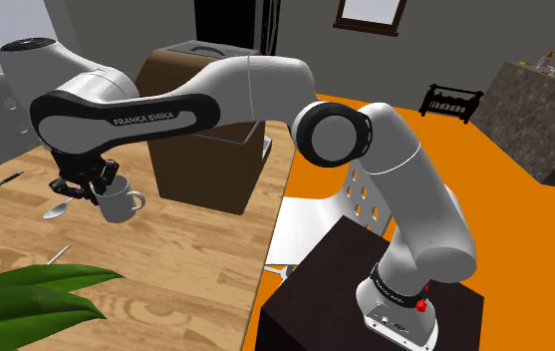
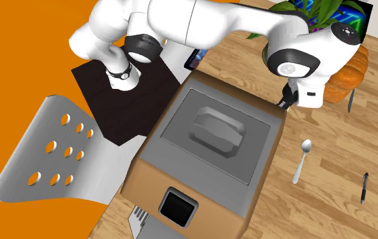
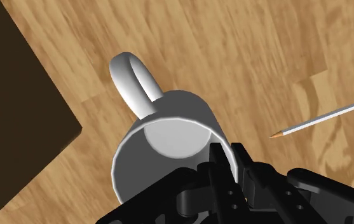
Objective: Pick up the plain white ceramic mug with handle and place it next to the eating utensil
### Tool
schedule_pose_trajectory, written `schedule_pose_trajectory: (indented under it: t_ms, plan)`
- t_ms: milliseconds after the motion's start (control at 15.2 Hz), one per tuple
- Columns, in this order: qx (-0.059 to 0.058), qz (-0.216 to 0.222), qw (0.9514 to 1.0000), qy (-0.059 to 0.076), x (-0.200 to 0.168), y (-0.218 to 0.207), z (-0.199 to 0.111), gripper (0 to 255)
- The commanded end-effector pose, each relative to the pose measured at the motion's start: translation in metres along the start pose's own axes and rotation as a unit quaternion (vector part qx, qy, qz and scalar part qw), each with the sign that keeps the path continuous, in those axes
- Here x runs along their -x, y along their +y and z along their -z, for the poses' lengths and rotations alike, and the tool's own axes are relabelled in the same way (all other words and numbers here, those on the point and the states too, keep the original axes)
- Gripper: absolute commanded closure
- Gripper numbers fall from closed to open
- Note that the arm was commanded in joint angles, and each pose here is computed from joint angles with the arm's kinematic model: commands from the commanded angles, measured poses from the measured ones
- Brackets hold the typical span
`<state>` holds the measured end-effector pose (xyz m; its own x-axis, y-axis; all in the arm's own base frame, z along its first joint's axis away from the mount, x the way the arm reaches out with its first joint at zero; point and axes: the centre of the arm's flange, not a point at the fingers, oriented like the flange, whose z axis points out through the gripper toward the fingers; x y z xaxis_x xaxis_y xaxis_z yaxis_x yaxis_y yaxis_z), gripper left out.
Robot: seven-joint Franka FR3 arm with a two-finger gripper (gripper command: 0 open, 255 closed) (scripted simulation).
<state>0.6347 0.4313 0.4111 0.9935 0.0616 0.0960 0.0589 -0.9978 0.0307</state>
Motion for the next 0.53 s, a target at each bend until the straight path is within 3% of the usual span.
schedule_pose_trajectory:
  t_ms: [0, 462]
  plan:
    - [0.0, 0.0, 1.0, 0.0, 0.0, 0.0, -0.01, 255]
    - [0.0, 0.0, 1.0, 0.0, 0.003, -0.001, -0.036, 255]
